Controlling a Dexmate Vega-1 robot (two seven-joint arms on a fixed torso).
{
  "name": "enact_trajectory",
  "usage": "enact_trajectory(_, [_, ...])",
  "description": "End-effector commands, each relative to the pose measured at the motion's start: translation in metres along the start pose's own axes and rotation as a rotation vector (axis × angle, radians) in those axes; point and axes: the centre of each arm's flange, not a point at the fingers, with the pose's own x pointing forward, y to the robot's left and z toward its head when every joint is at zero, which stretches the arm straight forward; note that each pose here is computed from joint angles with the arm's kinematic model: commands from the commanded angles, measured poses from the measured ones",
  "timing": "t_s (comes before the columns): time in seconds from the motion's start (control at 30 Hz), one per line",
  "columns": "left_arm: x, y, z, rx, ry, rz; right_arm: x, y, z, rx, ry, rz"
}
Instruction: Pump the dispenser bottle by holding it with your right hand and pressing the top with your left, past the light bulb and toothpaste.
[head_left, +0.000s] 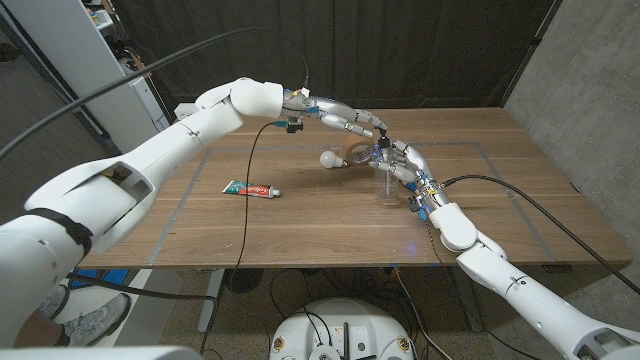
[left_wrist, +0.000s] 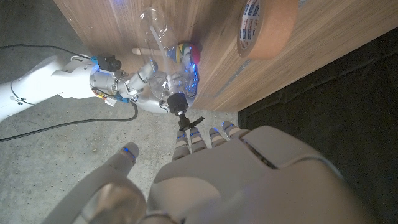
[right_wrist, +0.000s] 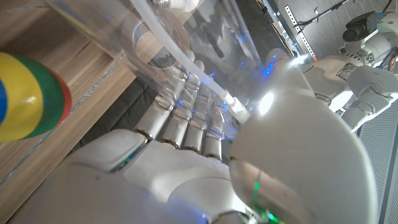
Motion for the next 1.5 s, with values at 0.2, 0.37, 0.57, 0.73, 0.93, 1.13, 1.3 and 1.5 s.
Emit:
enact_trajectory(0.2, [-0.007,0.015,0.002,0.031,0.010,0.059,0.001,0.002,-0.002,-0.001,0.006,0.013])
enact_trajectory(0.37, [-0.008,0.019,0.003,0.042,0.013,0.070,0.001,0.002,-0.002,-0.002,0.003,0.014])
enact_trajectory(0.57, [-0.010,0.023,0.002,0.042,0.020,0.088,0.001,0.002,-0.002,0.001,0.005,0.010])
enact_trajectory(0.73, [-0.014,0.028,0.000,0.027,0.029,0.119,0.001,0.002,-0.003,0.001,0.007,0.007])
enact_trajectory(0.93, [-0.019,0.029,-0.002,-0.005,0.039,0.142,0.001,0.002,-0.003,0.004,0.004,0.005])
enact_trajectory(1.13, [-0.027,0.026,-0.011,-0.071,0.081,0.183,0.001,0.002,-0.003,0.032,0.003,-0.016])
enact_trajectory(1.3, [-0.036,0.022,-0.019,-0.149,0.127,0.245,0.003,0.003,-0.003,0.044,-0.005,-0.030])
enact_trajectory(1.5, [-0.046,0.017,-0.026,-0.203,0.176,0.304,0.004,0.004,-0.002,0.071,-0.009,-0.065])
